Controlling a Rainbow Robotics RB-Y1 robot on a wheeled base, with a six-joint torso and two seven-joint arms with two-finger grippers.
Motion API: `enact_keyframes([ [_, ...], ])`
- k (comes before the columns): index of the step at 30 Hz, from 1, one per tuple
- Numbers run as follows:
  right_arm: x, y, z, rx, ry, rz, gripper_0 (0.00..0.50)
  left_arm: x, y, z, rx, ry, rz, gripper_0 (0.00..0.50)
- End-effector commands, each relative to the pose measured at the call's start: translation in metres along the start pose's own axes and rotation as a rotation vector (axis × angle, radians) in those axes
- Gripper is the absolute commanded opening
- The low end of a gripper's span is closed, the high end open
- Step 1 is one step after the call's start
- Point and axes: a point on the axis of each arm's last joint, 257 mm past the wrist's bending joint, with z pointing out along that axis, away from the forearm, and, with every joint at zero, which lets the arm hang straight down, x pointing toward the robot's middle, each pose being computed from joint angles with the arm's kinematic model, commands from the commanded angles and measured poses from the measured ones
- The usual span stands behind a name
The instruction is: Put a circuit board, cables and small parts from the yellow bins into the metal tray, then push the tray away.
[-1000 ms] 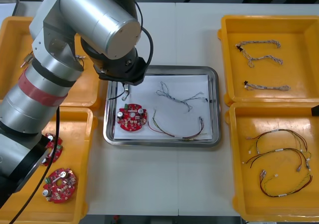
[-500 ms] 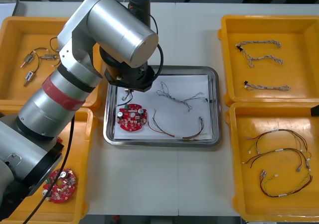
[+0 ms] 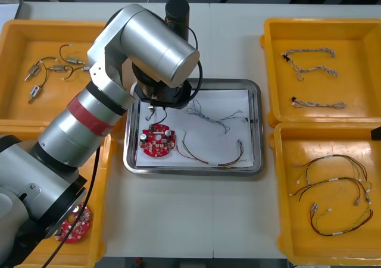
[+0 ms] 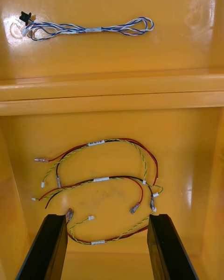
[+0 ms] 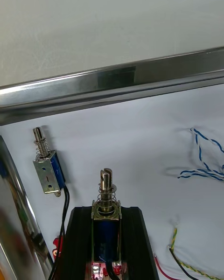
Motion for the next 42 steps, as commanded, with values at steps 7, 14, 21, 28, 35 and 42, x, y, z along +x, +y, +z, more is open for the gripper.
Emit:
enact_keyframes([
  [7, -0.003, -0.01, -0.012, 0.033, -0.028, -0.008, 0.5, -0.024, -0.019, -0.007, 0.011, -0.07, -0.099, 0.0],
  [14, -0.004, -0.012, -0.012, 0.043, -0.031, -0.007, 0.5, -0.027, -0.013, 0.004, -0.006, -0.077, -0.107, 0.0],
  [21, -0.003, -0.012, -0.012, 0.04, -0.029, -0.007, 0.5, -0.029, -0.011, 0.013, -0.008, -0.08, -0.107, 0.0],
  [28, -0.003, -0.011, -0.012, 0.037, -0.029, -0.009, 0.5, -0.025, -0.013, 0.016, -0.006, -0.07, -0.101, 0.0],
  [35, -0.003, -0.01, -0.012, 0.036, -0.028, -0.006, 0.5, -0.024, -0.015, 0.017, -0.003, -0.069, -0.101, 0.0],
  [42, -0.002, -0.009, -0.012, 0.03, -0.026, -0.015, 0.5, -0.023, -0.016, 0.017, 0.001, -0.066, -0.104, 0.294],
])
